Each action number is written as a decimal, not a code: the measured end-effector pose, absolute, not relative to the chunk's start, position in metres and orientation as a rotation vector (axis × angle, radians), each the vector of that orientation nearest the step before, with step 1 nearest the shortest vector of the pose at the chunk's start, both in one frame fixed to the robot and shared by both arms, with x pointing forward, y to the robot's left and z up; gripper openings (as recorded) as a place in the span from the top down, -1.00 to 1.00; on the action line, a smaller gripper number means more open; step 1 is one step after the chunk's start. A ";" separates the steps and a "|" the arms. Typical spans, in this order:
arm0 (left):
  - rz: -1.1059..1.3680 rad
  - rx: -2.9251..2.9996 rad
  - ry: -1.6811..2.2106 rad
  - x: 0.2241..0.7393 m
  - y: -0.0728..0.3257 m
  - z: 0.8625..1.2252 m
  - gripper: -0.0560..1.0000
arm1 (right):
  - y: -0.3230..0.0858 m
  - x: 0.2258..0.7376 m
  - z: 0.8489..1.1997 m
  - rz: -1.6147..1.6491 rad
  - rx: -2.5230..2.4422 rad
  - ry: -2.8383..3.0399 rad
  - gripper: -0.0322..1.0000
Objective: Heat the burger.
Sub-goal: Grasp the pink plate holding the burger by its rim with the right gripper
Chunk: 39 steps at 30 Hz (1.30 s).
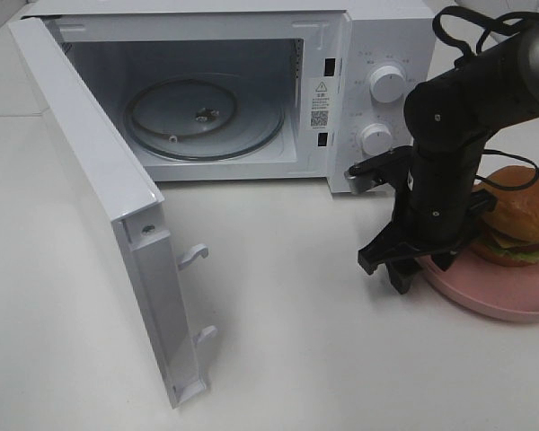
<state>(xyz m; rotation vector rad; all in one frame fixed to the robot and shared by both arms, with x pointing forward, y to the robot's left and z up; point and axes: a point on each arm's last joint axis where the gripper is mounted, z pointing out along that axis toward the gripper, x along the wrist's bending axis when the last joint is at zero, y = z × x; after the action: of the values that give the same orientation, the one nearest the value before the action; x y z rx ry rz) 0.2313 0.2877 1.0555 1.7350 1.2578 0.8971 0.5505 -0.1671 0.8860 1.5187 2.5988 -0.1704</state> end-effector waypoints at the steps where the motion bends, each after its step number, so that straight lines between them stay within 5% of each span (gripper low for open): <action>1: 0.897 1.735 1.258 0.231 0.288 1.056 0.89 | -0.167 0.551 0.886 -0.171 1.514 2.602 -0.22; 39: 0.897 1.735 1.258 0.231 0.288 1.056 0.89 | -0.164 0.552 0.877 -0.168 1.519 2.631 -0.29</action>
<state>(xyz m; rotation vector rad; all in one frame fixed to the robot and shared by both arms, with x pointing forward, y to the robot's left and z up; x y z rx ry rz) 0.2313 0.2877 1.0555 1.7350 1.2578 0.8971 0.5522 -0.1638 0.8766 1.5187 2.6306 -0.1677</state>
